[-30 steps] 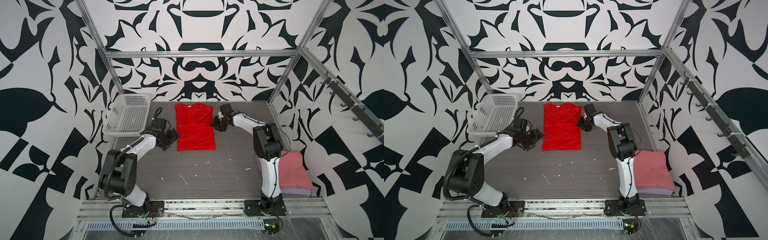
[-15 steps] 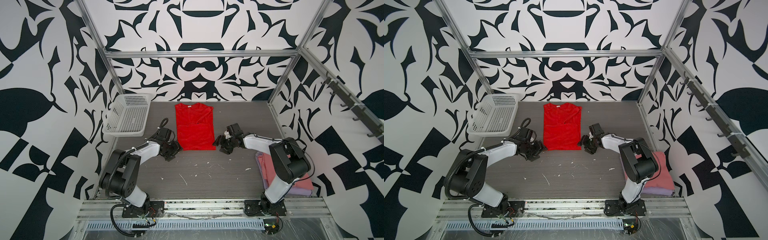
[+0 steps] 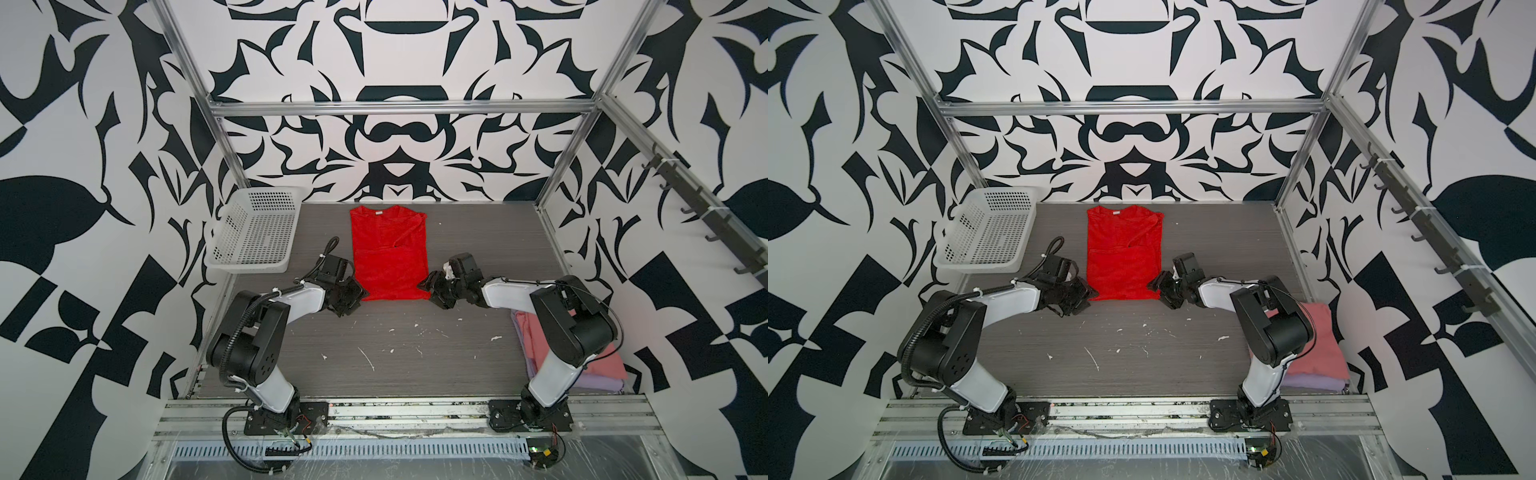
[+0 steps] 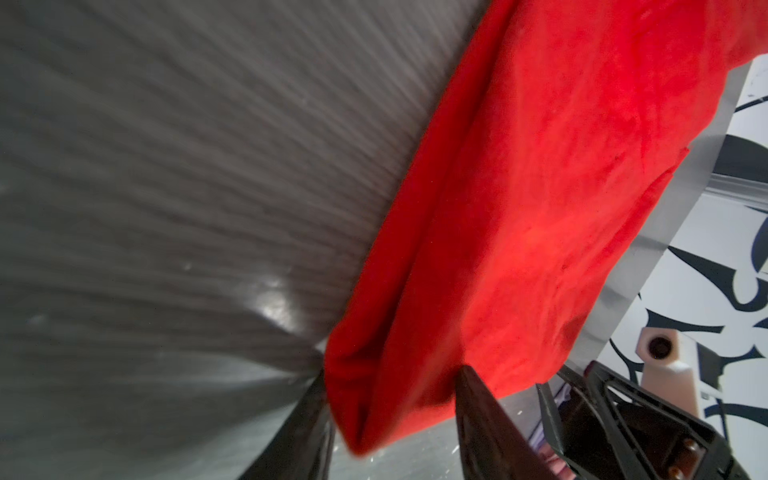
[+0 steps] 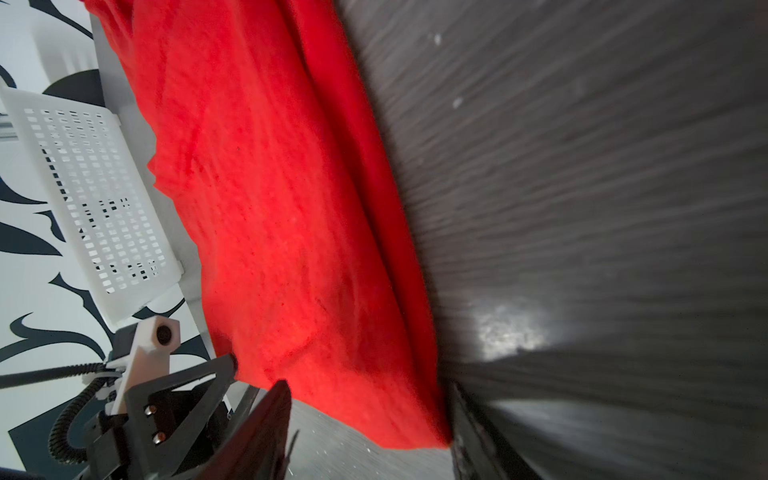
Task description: Fold and stack the t-shirts
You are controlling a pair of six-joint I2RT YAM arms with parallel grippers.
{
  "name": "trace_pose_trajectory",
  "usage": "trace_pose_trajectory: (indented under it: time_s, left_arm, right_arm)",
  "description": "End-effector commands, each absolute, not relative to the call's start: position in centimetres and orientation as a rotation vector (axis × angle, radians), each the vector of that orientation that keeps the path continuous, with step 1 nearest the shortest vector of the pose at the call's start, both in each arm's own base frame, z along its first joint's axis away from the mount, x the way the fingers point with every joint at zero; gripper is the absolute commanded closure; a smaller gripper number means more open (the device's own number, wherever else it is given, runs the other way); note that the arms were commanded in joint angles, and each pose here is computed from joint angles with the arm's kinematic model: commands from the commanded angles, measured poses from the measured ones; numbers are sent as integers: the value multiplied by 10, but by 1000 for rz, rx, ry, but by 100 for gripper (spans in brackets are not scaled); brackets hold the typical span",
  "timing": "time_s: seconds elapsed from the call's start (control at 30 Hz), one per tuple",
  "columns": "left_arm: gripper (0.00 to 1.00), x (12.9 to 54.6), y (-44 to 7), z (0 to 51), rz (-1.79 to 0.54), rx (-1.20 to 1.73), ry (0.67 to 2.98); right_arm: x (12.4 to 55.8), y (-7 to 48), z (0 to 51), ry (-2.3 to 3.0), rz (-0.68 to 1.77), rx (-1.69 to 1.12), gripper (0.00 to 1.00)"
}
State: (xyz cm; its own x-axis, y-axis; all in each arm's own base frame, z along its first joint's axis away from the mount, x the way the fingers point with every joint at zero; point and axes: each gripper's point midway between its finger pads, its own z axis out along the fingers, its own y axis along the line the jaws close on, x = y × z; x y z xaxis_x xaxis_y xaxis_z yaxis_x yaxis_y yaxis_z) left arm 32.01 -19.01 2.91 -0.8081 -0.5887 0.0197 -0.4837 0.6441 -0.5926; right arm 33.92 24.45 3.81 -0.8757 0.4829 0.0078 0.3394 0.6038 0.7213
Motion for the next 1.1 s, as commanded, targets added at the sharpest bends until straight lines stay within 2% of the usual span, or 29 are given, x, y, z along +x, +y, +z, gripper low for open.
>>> trace_pose_trajectory:
  time_s: [0.0, 0.1, 0.27, 0.33, 0.4, 0.6, 0.77, 0.93, 1.07]
  left_arm:
    - [60, 306, -172, -3, -708, -982, 2755]
    - [72, 307, -171, -4, -695, -982, 2757]
    - [99, 309, -172, 0, -698, -952, 2757]
    - [100, 307, -171, 3, -684, -924, 2766]
    - [100, 302, -169, 6, -659, -880, 2789]
    - [100, 265, -172, 17, -643, -773, 2864]
    - [100, 215, -173, 30, -653, -754, 2900]
    - [100, 166, -183, 55, -814, -723, 2915]
    - [100, 152, -177, 79, -844, -709, 2882]
  right_arm:
    - [326, 235, 8, 2724, 1005, 798, 42]
    - [334, 239, 9, 2700, 1023, 807, 51]
    - [342, 239, 16, 2705, 966, 760, 80]
    - [342, 235, 22, 2722, 915, 714, 93]
    - [339, 233, 26, 2744, 881, 668, 100]
    - [309, 225, 38, 2824, 821, 537, 100]
    - [258, 214, 46, 2897, 781, 473, 100]
    - [204, 211, 55, 2963, 728, 386, 100]
    - [182, 214, 72, 2941, 703, 320, 100]
